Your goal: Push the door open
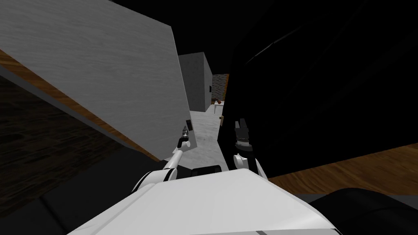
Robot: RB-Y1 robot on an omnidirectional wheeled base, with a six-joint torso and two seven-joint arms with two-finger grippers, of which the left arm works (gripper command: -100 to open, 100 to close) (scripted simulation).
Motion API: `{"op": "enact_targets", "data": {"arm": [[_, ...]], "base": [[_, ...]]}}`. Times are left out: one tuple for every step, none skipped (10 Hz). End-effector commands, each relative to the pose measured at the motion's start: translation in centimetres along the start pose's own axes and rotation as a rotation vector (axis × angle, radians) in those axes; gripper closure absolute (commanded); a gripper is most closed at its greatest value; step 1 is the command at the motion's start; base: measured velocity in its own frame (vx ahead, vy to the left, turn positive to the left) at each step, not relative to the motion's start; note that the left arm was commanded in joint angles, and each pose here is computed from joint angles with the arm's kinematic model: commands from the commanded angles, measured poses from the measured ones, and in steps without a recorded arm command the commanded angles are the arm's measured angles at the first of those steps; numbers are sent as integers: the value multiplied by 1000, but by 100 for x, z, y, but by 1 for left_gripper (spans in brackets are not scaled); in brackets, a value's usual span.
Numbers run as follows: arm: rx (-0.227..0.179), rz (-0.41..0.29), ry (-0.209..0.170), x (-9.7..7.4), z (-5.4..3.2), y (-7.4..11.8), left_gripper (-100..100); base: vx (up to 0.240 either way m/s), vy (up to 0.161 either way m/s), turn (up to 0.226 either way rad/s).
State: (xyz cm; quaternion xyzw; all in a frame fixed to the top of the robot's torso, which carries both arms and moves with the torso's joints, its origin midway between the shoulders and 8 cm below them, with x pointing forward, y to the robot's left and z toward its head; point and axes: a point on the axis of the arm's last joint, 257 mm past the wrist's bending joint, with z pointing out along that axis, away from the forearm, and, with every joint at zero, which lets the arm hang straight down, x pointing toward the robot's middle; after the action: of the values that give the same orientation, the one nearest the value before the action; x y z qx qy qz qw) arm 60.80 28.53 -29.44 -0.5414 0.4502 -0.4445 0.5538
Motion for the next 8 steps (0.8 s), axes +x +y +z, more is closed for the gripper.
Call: {"op": "enact_targets", "data": {"arm": [[3,3,-5,-41,4,0,-100],[4,4,-9,-63,4,0,-100],[4,5,-11,-80,3,1,-100],[5,4,-15,-97,-1,6,-100],[5,3,-17,-102,-4,9,-100],[5,2,-18,-104,-8,13,-100],[5,0,-20,-100,-13,19,-100],[5,1,-19,-102,-10,15,-100]], "base": [[227,15,-25],[216,21,-25],[221,45,-33],[234,63,-46],[234,18,-38],[216,17,-13],[208,37,-25],[92,18,-7]]}}
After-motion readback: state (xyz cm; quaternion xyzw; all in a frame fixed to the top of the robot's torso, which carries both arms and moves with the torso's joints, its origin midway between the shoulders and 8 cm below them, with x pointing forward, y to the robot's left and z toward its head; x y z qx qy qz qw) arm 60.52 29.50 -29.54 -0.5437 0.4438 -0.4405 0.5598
